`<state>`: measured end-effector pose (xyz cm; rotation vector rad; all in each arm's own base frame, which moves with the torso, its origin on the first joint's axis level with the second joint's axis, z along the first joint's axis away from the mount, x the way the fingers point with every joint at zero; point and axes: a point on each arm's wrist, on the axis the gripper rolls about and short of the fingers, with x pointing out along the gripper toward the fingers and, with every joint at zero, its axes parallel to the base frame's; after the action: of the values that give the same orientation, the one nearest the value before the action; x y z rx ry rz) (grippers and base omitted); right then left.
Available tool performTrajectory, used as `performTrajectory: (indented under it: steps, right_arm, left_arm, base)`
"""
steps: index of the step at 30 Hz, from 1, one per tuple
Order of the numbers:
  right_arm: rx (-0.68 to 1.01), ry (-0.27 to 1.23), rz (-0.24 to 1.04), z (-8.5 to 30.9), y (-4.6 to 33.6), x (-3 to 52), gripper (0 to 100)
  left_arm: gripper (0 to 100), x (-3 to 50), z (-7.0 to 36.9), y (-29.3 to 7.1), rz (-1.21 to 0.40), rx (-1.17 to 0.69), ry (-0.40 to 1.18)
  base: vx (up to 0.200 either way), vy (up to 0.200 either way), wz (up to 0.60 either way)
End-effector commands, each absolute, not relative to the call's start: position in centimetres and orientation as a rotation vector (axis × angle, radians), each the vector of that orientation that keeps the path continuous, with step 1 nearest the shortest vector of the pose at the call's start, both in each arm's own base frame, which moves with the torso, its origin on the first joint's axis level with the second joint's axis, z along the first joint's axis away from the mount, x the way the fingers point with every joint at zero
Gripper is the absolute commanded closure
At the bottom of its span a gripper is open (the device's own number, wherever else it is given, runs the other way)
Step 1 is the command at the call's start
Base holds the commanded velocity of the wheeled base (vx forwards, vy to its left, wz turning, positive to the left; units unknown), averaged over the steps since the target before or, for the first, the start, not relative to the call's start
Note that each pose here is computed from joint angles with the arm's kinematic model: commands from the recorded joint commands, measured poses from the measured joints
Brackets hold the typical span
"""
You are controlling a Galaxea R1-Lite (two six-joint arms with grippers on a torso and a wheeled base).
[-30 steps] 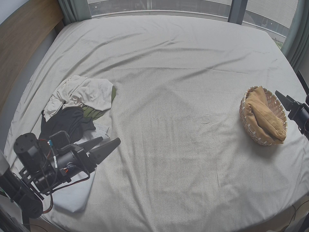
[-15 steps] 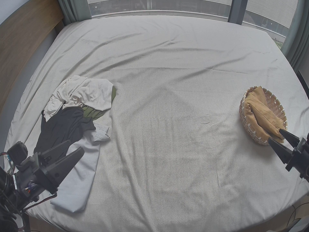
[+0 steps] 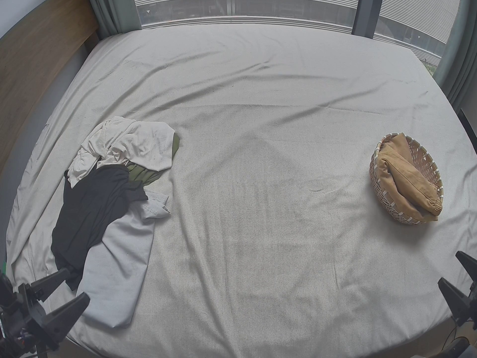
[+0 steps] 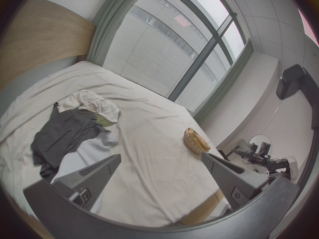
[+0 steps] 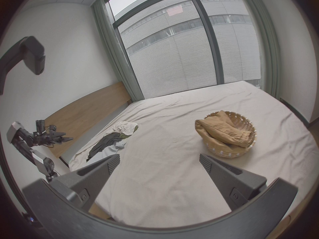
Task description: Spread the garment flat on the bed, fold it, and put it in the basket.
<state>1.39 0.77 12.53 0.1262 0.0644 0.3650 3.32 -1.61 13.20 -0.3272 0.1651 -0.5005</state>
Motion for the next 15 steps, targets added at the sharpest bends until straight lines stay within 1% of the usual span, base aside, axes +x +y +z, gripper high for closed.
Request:
performTrajectory:
  steps: [1,3,5,8,11,13,15]
  right_arm:
    - [0.032,-0.014,-0.037,8.25,-0.03,-2.39,0]
    - [0.026,-0.015,-0.061,8.27,-0.09,-2.38,0]
    - [0.019,-0.008,-0.06,8.21,-0.08,-2.38,0]
    - [0.012,0.0,-0.018,8.14,0.0,-2.4,0]
    - [-0.012,-0.012,0.012,8.21,0.08,-2.37,0]
    - [-0.032,0.007,0.02,7.6,0.11,-2.2,0]
    - [-0.021,0.009,0.019,7.59,0.1,-2.2,0]
  left_arm:
    - [0,-1.52,8.73,0.57,-0.153,-0.182,-0.001]
    - [0,-1.52,8.3,0.55,-0.072,-0.167,0.037]
    - [0,-1.54,8.35,0.48,-0.018,-0.15,0.027]
    - [0,-1.55,8.35,0.43,0.04,-0.111,0.025]
    - [0,-1.56,8.35,0.4,0.061,-0.105,0.024]
    - [0,-1.76,8.27,0.31,0.108,-0.082,0.006]
    - [0,-2.31,8.13,0.21,0.115,0.013,-0.056]
  base:
    - [0.0,0.0,0.0]
    - [0.0,0.0,0.0]
    - [0.0,0.0,0.0]
    - [0.0,0.0,0.0]
    - [0.0,0.0,0.0]
    - [0.0,0.0,0.0]
    - [0.0,0.0,0.0]
